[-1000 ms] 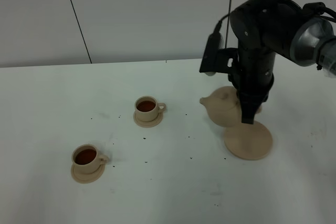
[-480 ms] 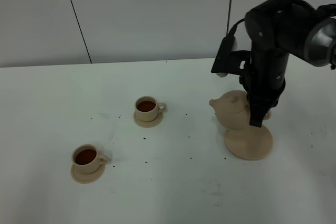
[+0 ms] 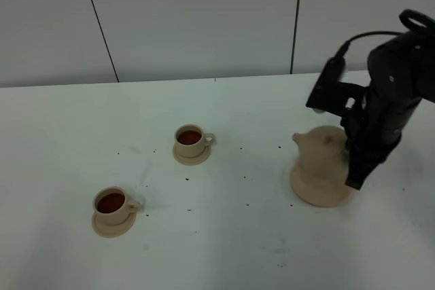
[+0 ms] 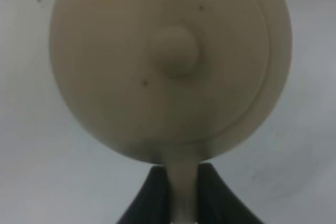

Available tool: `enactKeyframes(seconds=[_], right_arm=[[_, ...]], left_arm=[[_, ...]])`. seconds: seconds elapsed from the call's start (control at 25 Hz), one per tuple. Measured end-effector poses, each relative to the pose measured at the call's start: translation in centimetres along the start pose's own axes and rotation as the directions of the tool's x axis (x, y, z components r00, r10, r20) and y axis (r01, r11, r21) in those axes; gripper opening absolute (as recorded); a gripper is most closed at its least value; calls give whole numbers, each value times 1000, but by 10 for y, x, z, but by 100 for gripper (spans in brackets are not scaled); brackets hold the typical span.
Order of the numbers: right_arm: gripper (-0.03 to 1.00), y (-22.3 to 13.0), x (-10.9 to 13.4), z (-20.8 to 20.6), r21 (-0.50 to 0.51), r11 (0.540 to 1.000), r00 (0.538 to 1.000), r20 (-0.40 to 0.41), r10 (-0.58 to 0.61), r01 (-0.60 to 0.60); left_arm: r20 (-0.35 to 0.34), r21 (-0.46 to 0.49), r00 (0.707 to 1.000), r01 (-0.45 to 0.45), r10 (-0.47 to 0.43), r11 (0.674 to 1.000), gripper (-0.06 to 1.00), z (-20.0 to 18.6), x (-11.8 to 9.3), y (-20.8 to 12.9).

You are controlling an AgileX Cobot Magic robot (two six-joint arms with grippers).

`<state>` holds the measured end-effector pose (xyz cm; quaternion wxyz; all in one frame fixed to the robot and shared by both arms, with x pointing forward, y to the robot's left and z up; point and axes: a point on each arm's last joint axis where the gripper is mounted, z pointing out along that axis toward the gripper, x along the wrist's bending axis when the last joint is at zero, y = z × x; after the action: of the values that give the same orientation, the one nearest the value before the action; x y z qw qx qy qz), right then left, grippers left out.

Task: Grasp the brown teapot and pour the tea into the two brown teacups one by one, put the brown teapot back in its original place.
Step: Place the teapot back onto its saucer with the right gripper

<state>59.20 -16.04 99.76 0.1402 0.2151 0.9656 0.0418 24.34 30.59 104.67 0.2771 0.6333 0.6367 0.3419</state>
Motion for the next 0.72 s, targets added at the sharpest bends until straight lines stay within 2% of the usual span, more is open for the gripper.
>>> enactKeyframes(seconds=[0.12, 0.6, 0.72], right_arm=[[10, -4, 5, 8, 4, 1000, 1000, -3, 12, -12], [10, -1, 6, 16, -81, 995, 998, 39, 53, -50], [10, -6, 13, 27, -95, 993, 996, 41, 74, -70]], left_arm=[[0, 0, 1000, 0, 0, 1000, 24, 0, 0, 0], [0, 0, 1000, 0, 0, 1000, 24, 0, 0, 0], [0, 0, 1000, 0, 0, 1000, 24, 0, 0, 0]])
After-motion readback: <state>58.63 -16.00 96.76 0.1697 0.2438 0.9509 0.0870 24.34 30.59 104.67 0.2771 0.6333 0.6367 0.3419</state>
